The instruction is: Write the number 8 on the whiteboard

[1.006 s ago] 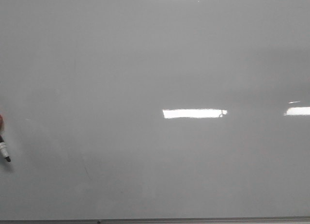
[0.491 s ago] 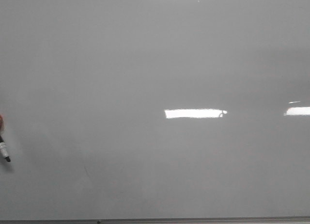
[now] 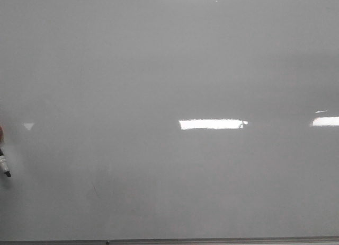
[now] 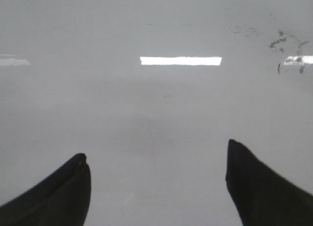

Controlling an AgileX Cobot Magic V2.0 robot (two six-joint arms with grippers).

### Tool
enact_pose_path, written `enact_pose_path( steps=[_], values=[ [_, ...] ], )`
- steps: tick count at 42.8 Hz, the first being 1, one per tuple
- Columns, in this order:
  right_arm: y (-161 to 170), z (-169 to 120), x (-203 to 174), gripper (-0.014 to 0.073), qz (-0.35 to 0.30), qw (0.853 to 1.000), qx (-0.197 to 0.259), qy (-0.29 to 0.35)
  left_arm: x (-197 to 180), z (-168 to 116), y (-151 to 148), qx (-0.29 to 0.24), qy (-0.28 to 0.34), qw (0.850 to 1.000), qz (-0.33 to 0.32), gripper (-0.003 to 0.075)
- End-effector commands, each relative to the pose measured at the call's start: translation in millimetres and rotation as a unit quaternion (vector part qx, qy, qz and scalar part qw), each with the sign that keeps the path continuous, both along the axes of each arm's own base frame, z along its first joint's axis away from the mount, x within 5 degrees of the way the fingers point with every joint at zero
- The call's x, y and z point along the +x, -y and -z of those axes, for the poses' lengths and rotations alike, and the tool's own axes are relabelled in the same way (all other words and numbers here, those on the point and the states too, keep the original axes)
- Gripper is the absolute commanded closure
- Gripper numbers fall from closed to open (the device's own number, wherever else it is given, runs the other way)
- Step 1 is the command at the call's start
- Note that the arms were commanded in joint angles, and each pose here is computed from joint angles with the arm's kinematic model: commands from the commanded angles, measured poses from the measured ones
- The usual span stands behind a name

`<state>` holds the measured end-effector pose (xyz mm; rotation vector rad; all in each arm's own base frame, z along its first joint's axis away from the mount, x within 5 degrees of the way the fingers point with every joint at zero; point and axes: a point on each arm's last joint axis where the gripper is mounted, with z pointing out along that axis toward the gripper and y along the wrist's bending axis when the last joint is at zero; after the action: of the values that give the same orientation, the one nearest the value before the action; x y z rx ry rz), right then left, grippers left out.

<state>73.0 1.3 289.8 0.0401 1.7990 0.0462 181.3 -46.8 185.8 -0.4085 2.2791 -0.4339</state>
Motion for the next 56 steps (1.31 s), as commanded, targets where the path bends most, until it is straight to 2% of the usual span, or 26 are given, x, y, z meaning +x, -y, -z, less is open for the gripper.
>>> enact_pose_path(
  steps=[1,12,17,23,30,33,36,40,45,52,56],
  values=[
    [0.4,-17.8,2.0,0.0004,0.000,0.999,-0.008,0.049,27.1,1.1,4.2,0.009,0.020,1.000,-0.020,0.0031],
    [0.4,-17.8,2.0,0.0004,0.000,0.999,-0.008,0.049,63.2,15.5,12.8,0.023,-0.004,0.999,-0.024,0.0032],
    [0.4,-17.3,2.1,0.0004,0.000,0.999,-0.008,0.048,68.7,18.5,13.7,0.026,-0.006,0.999,-0.026,0.0082],
    [0.4,-17.0,2.0,0.0004,0.000,0.999,-0.008,0.046,69.1,20.4,13.7,0.028,-0.008,0.999,-0.027,0.0252],
    [0.4,-16.9,2.0,0.0004,0.000,0.999,-0.008,0.045,69.9,19.6,13.3,0.028,-0.003,0.999,-0.029,0.0538],
    [0.4,-16.9,2.0,0.0004,0.000,0.999,-0.008,0.045,70.3,19.2,13.1,0.029,0.000,0.999,-0.030,0.0633],
    [0.4,-16.9,2.0,0.0004,0.000,0.999,-0.008,0.045,70.3,19.2,13.1,0.029,0.000,0.999,-0.030,0.0689],
    [0.4,-16.9,2.0,0.0004,0.000,0.999,-0.008,0.045,68.8,19.1,13.7,0.027,-0.007,0.999,-0.026,0.0729],
    [0.4,-16.9,2.0,0.0004,0.000,0.999,-0.008,0.045,62.8,8.5,15.4,0.033,-0.002,0.999,0.003,0.0733],
    [0.4,-16.8,2.0,0.0004,0.000,0.999,-0.008,0.045,46.1,-21.7,18.8,0.070,0.003,0.993,0.093,0.0733],
    [0.3,-16.6,1.6,0.0004,-0.001,0.999,-0.008,0.039,35.3,-39.6,20.4,0.105,-0.044,0.981,0.158,0.0733]
  ],
)
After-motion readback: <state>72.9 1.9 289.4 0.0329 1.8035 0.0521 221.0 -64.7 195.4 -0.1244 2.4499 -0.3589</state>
